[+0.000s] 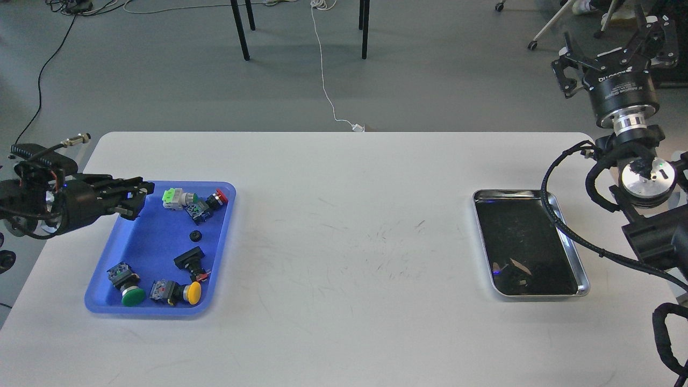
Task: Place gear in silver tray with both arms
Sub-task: 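Lift the black gear and carry it toward the table center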
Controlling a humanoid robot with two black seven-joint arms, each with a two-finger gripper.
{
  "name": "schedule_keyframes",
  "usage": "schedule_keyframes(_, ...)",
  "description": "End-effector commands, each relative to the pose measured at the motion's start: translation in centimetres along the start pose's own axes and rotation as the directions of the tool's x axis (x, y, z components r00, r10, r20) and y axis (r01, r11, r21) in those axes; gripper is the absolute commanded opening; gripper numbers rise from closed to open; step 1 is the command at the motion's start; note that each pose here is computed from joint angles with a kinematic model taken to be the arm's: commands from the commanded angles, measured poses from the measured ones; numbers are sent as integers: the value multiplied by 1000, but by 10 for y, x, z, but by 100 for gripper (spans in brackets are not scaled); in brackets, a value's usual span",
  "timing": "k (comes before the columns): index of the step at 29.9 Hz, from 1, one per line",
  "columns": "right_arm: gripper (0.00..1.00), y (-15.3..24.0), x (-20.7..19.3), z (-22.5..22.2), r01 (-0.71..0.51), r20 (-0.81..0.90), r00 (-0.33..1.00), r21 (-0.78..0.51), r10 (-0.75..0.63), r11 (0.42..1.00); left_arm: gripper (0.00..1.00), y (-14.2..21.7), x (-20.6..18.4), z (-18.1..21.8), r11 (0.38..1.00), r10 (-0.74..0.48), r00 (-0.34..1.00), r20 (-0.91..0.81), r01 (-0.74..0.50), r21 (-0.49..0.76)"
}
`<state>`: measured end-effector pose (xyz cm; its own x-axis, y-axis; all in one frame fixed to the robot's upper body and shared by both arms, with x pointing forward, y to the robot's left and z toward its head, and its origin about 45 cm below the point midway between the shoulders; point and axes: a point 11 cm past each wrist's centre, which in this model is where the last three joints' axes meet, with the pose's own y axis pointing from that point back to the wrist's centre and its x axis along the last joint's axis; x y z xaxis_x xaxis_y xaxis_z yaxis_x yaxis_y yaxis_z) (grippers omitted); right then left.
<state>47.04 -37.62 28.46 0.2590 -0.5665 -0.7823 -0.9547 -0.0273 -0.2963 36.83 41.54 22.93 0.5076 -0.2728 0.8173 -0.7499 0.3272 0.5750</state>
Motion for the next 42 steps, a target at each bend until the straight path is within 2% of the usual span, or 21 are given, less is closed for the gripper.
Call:
schedule_keyframes(1, 100, 0, -1, 1, 3, 1, 1000, -1, -3, 1000, 14, -6, 45, 24, 996, 61, 997, 41, -58, -67)
schedule_keyframes(4, 100, -1, -2, 0, 6, 3, 1000, -1, -6, 1000, 14, -22, 75, 61, 983, 105, 993, 62, -94, -159)
schedule_keyframes(7, 100, -1, -6, 2, 18, 9, 1000, -5, -18, 1000, 14, -57, 97, 123, 949, 153, 986, 71, -127, -288)
schedule_keyframes(12, 100, 0, -15, 13, 46, 31, 998, -21, -46, 999, 14, -90, 114, 207, 896, 179, 982, 66, -135, -424)
schedule_keyframes(17, 100, -2, -18, 14, 52, 36, 998, -20, -51, 998, 13, -114, 96, 291, 850, 110, 988, 109, -37, -525)
schedule_keyframes(23, 100, -2, -15, 14, 45, 20, 999, -33, -45, 998, 13, -138, 48, 352, 818, 77, 954, 290, 106, -566)
schedule_keyframes(28, 100, -2, -15, 14, 45, 20, 999, -33, -45, 998, 13, -144, 18, 370, 807, 41, 944, 328, 162, -568)
schedule_keyframes(33, 100, -2, -16, 16, 44, 21, 999, -35, -43, 998, 13, -152, 14, 389, 801, 45, 938, 344, 172, -573)
schedule_keyframes(42, 100, -2, -16, 18, 44, 20, 999, -40, -44, 998, 15, -165, -6, 384, 822, 0, 931, 366, 208, -530)
